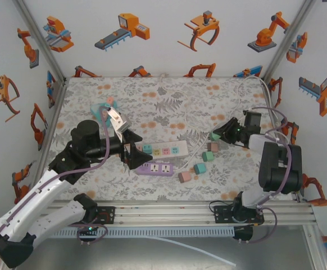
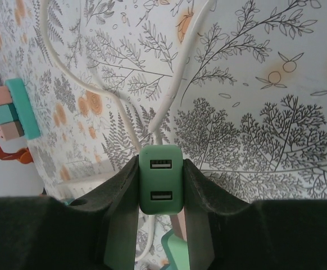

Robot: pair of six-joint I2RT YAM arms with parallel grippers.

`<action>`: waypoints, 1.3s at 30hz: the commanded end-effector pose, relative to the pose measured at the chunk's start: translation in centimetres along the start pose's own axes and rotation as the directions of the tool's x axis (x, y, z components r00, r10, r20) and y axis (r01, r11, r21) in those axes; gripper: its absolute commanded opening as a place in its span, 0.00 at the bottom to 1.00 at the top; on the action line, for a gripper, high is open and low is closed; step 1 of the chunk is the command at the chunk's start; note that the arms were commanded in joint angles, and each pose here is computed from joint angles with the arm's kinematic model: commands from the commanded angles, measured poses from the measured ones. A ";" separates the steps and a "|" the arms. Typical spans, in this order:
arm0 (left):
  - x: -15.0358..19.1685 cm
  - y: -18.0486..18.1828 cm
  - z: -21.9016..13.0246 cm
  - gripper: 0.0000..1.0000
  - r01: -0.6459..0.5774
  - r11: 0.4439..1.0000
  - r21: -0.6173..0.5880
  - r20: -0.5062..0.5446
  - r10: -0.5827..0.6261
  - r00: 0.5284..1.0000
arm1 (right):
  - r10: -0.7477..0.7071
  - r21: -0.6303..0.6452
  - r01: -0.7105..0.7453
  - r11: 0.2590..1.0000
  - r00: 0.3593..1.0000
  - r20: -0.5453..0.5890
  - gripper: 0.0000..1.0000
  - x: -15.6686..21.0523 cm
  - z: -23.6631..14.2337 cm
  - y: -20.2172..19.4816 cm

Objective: Pull the plug off the socket

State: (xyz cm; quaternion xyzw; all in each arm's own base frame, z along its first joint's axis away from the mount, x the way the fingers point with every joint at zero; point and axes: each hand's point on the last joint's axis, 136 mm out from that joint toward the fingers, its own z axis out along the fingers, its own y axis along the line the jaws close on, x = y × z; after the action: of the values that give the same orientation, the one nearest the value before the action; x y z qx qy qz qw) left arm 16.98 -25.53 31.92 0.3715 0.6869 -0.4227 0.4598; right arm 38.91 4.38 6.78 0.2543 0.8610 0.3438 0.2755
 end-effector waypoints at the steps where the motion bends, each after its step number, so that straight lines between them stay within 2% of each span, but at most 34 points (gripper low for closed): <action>1: 0.4 0.4 0.2 0.97 -0.020 1.000 -0.022 -0.007 0.020 1.000 | -0.009 -0.052 0.009 0.999 1.000 0.007 0.30 -0.1 0.6 0.3; 4: 0.4 1.0 0.2 0.97 -0.015 0.998 -0.053 -0.008 0.014 1.000 | -0.005 -0.047 0.005 0.999 1.000 -0.015 0.38 0.6 1.1 -0.2; 10: 0.4 1.5 0.4 0.97 -0.016 0.996 -0.083 -0.006 0.015 1.000 | -0.005 -0.028 0.004 1.000 0.998 -0.059 0.45 2.0 2.1 -0.8; 19: 0.7 2.3 0.2 0.97 -0.007 0.991 -0.130 -0.018 0.005 1.000 | -0.027 0.058 0.030 0.998 0.998 -0.048 0.56 2.1 1.4 -1.9; 23: 0.7 2.9 0.0 0.97 -0.005 0.987 -0.164 -0.014 0.003 1.000 | -0.082 0.140 0.085 0.987 0.996 -0.032 0.71 1.7 0.2 -2.2; 31: 1.0 4.1 -0.3 0.97 0.013 0.971 -0.237 -0.019 -0.018 1.000 | -0.233 0.225 0.228 0.947 0.972 -0.002 0.74 0.4 -2.3 -0.2; 34: 1.3 5.6 -0.6 0.97 0.035 0.946 -0.323 -0.023 -0.045 0.999 | -0.334 0.244 0.321 0.915 0.943 0.012 0.74 0.1 -3.2 2.1; 37: 2.2 8.6 -1.8 0.97 0.098 0.867 -0.489 -0.009 -0.118 0.993 | -0.461 0.214 0.445 0.870 0.887 0.031 0.74 0.3 -3.8 5.9; 39: 3.0 10.4 -2.6 0.97 0.125 0.807 -0.577 -0.007 -0.158 0.987 | -0.565 0.172 0.550 0.817 0.824 0.047 0.74 0.9 -3.9 9.2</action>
State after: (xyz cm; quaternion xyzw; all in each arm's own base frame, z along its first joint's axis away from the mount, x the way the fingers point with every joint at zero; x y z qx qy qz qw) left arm 22.64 -21.80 29.14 0.2497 0.7789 -0.2837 0.5005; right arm 37.44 7.31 12.07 0.1031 0.9141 0.1990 0.3379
